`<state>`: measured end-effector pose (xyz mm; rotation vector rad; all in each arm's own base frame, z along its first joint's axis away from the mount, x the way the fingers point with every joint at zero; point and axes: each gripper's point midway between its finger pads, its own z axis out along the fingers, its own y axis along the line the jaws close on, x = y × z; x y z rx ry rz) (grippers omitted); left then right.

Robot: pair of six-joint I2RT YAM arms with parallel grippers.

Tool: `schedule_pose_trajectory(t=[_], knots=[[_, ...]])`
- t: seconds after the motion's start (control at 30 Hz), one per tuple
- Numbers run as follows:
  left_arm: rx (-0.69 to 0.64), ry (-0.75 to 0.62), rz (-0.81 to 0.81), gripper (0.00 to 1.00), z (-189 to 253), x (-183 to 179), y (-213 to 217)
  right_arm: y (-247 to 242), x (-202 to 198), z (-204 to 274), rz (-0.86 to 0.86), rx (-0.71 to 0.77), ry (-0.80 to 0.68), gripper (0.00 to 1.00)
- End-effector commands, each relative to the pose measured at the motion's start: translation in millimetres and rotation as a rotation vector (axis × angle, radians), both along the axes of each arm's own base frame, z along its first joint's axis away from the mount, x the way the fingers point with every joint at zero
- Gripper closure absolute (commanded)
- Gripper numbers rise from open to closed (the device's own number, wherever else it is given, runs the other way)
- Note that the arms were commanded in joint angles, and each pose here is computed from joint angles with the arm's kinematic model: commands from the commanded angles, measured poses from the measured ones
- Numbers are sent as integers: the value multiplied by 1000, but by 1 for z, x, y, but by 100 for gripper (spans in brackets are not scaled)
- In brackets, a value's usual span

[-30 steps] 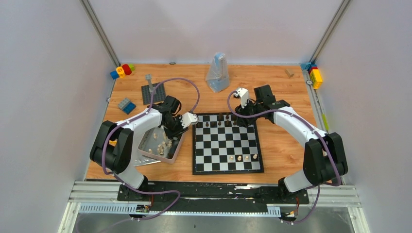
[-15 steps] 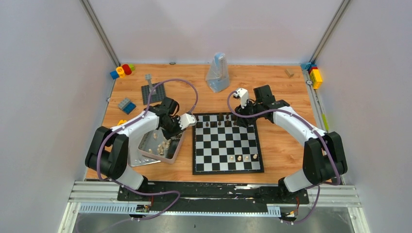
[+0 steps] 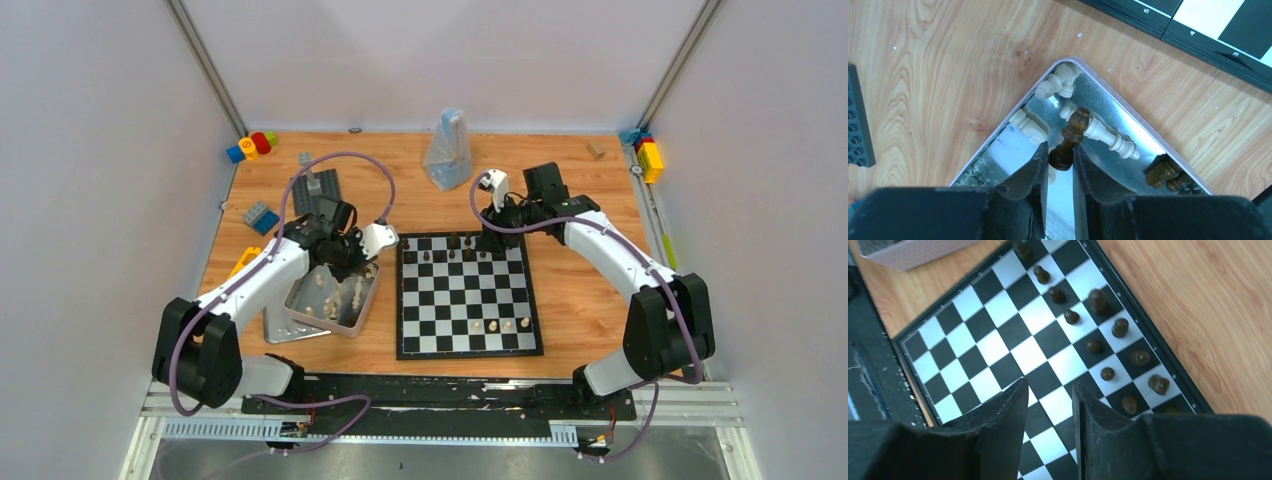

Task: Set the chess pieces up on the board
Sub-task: Pick up the chess piece from the storage box, then place the chess piece on the chessboard.

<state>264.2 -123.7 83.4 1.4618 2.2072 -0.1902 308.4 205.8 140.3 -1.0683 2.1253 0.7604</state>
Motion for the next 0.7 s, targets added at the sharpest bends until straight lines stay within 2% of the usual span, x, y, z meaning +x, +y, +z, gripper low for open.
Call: schedule_pose_trajectory(t=[0.0, 0.2, 0.27, 0.5, 0.67], knots=[[-108, -32, 42, 87, 26, -1, -11, 26, -8, 42, 109, 164, 7, 61], [-334, -42, 2, 87, 75, -3, -48, 52, -19, 82, 238, 331, 47, 60], [-409, -16, -30, 88, 89, -4, -63, 61, -22, 89, 274, 363, 52, 53], [-611, 134, -154, 90, 113, -13, -105, 86, -28, 106, 356, 410, 31, 50], [-695, 188, -197, 92, 128, -13, -122, 103, -36, 113, 415, 430, 45, 50]])
